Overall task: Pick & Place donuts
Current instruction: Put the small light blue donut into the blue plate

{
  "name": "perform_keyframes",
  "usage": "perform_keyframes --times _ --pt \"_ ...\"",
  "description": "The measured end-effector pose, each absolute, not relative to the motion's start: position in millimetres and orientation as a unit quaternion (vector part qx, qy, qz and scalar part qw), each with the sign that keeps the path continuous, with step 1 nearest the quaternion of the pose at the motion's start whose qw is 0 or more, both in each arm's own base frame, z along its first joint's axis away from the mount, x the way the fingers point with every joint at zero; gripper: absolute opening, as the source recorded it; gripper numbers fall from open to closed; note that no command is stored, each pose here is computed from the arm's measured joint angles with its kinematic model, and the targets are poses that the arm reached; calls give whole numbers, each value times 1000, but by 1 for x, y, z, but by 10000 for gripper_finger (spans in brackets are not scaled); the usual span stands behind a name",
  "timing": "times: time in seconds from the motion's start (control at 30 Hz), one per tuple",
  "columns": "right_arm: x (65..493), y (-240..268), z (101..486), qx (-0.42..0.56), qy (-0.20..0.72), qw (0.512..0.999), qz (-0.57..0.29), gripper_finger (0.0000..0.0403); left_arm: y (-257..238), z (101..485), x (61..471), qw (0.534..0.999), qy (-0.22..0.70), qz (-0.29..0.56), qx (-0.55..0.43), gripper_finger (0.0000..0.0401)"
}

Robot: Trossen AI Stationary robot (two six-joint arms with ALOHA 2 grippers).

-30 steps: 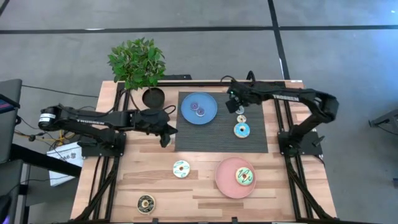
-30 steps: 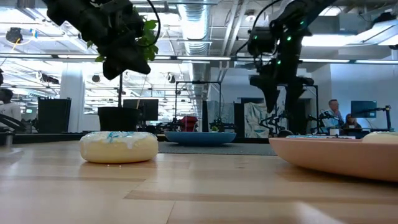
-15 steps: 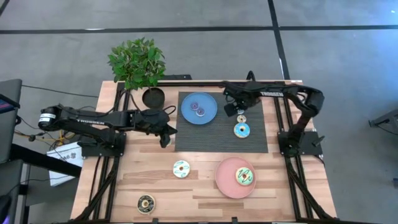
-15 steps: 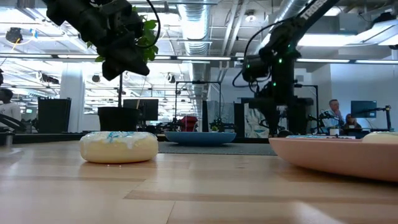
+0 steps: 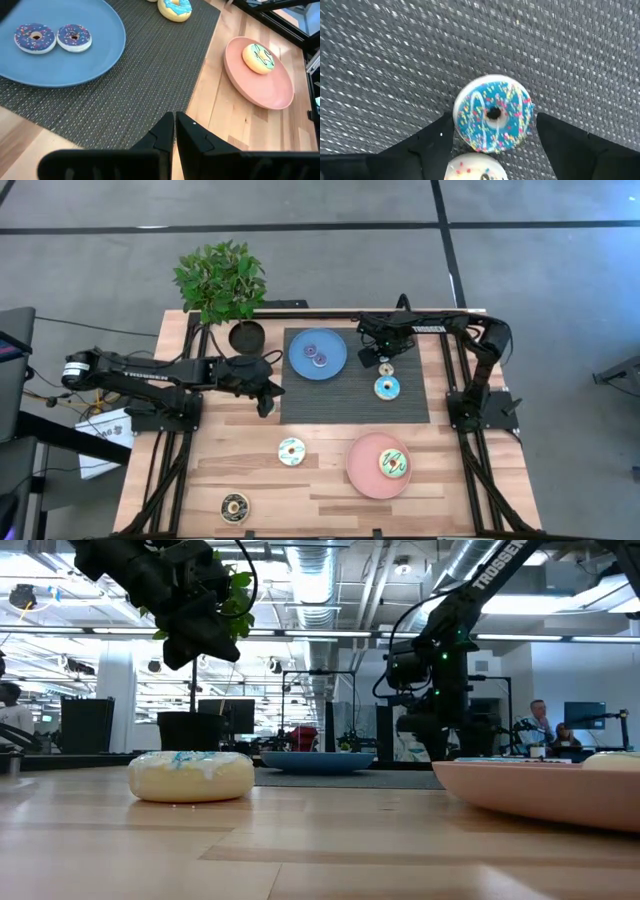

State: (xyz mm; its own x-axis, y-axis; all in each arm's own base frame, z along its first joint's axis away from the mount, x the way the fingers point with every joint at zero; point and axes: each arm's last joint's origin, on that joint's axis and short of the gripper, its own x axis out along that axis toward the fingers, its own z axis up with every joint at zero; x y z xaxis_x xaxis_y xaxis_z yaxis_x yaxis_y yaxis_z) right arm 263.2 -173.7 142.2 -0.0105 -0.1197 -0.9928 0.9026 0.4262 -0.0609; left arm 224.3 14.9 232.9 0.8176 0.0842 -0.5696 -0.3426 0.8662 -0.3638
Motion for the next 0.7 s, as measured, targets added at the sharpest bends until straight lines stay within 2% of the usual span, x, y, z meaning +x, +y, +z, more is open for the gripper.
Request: perform_keyframes --times 0.23,0.57,0.7 --pt "263 -174 142 338 578 618 -412 243 15 233 224 925 279 116 -231 11" --pt "263 -174 142 338 578 618 -412 181 15 233 224 925 279 116 -232 11" --pt "263 -172 157 337 561 636 -410 165 15 233 224 924 278 117 -236 11"
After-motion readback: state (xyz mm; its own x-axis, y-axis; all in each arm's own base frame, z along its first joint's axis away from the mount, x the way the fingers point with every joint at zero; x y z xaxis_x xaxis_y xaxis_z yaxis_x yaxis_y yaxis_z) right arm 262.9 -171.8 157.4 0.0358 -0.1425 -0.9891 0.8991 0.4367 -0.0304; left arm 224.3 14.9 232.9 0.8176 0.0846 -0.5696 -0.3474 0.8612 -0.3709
